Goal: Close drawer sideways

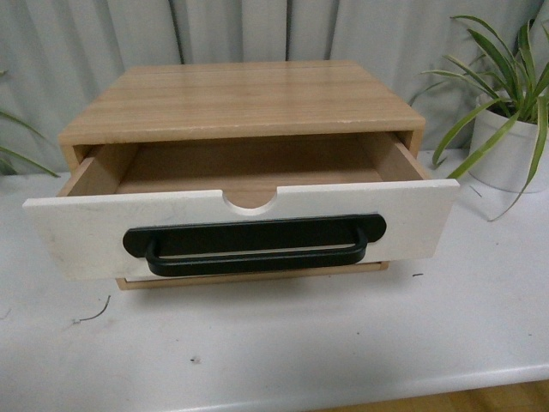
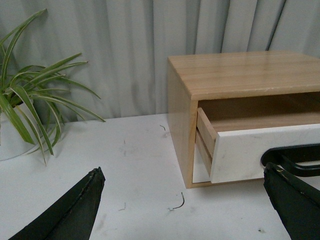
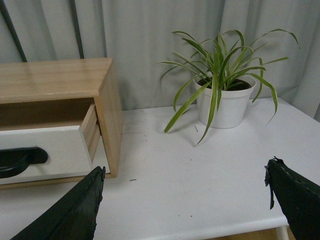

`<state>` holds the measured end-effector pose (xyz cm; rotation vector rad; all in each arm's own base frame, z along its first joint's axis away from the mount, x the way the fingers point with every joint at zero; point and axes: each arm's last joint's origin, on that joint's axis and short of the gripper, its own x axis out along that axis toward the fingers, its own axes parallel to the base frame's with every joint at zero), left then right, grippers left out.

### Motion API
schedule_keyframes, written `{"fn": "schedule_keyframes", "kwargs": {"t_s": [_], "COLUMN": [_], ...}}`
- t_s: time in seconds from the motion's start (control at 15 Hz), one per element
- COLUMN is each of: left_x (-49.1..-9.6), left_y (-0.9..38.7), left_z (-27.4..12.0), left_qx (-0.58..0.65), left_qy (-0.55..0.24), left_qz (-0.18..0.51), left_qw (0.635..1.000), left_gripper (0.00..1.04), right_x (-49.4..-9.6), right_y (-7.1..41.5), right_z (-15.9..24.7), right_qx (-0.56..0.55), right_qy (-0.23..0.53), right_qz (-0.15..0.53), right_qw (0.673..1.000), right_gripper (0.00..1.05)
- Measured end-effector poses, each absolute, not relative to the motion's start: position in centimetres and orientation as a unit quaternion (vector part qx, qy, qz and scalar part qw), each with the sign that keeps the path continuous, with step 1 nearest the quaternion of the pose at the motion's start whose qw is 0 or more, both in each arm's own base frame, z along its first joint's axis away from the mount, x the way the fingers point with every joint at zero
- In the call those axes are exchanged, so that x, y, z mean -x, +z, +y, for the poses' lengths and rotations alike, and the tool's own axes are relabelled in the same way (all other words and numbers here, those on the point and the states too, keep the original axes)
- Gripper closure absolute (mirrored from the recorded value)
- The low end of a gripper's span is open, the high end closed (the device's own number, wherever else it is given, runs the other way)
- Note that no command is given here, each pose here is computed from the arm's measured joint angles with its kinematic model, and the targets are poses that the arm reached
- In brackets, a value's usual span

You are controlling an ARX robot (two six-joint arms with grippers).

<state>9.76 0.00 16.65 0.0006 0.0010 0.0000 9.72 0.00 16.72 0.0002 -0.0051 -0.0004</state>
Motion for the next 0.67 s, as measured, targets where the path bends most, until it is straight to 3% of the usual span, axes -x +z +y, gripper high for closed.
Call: {"fn": "schedule_keyframes", "kwargs": {"t_s": [0.67], "left_x": [-9.76], "left_y": [16.65], "left_z": [0.0], "left_qx": [0.0], "left_qy": [0.0], "left_qz": [0.0], "left_qw": [1.0], "left_gripper": [0.07], "right_x": [-9.72], "right_y": [16.72], "right_z": [0.0], "right_qx": [0.0], "right_qy": [0.0], "right_qz": [-0.003], "right_qw": [1.0], "right_gripper": [0.06]}}
